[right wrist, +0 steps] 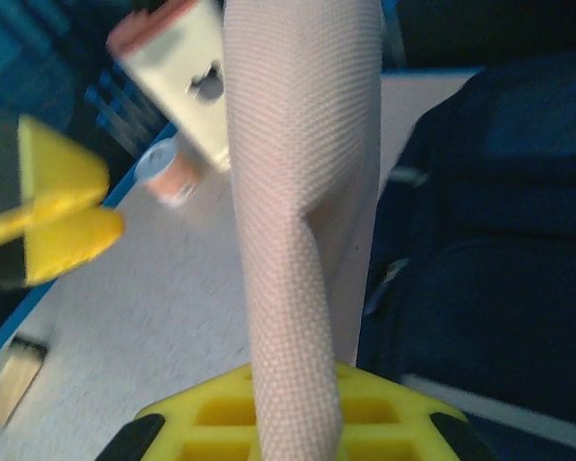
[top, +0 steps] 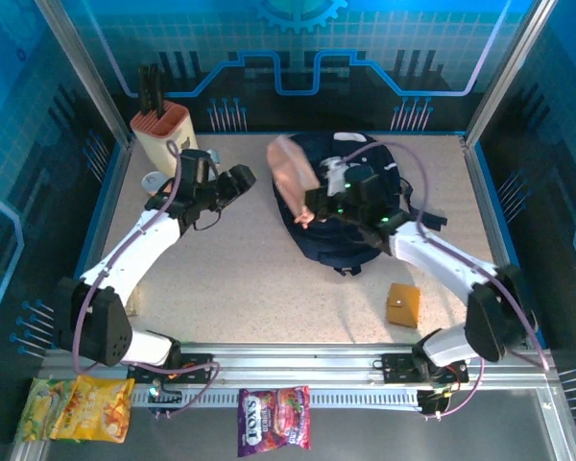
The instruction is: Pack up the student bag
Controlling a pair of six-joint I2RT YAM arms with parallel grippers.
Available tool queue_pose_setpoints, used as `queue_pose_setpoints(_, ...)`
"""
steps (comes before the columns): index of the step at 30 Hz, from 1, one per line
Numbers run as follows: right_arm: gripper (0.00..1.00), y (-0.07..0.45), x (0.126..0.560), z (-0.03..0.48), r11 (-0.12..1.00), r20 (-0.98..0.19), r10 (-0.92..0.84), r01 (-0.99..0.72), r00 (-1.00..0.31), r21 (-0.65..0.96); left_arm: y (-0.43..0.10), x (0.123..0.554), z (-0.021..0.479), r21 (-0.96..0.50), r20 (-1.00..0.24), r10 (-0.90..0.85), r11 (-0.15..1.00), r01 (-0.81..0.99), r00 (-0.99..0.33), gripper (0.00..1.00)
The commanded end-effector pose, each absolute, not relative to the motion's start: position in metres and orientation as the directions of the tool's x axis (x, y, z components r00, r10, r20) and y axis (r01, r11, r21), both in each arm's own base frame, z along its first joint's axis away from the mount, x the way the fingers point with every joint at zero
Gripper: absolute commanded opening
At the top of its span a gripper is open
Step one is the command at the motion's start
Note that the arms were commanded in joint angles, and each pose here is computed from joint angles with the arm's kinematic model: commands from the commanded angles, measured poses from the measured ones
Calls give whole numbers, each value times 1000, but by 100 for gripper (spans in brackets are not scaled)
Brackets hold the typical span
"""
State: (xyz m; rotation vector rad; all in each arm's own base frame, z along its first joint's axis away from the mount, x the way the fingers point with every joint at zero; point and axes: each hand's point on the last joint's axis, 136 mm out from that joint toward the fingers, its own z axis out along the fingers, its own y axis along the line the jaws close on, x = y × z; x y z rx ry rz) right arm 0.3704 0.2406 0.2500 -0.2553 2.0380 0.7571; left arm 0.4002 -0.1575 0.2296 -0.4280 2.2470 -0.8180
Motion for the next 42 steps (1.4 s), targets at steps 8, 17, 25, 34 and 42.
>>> queue_pose_setpoints(8,12,97,357,254,917,-763,306,-38,-570,396,-274,402,200,-122,-747,259,851,510,-612,90)
queue_pose_setpoints(17,13,38,336,255,930,-771,364,158,-523,332,-332,407,134,193,-591,684,635,748,-429,85)
queue_pose_setpoints(25,14,33,328,249,920,-757,390,186,-524,345,-345,401,100,199,-495,792,504,841,-357,84)
queue_pose_setpoints(34,14,35,330,246,914,-748,403,187,-528,361,-363,383,87,76,-468,822,403,912,-324,84)
queue_pose_setpoints(42,14,32,330,242,907,-740,419,206,-526,367,-369,403,83,136,-458,827,429,893,-328,65)
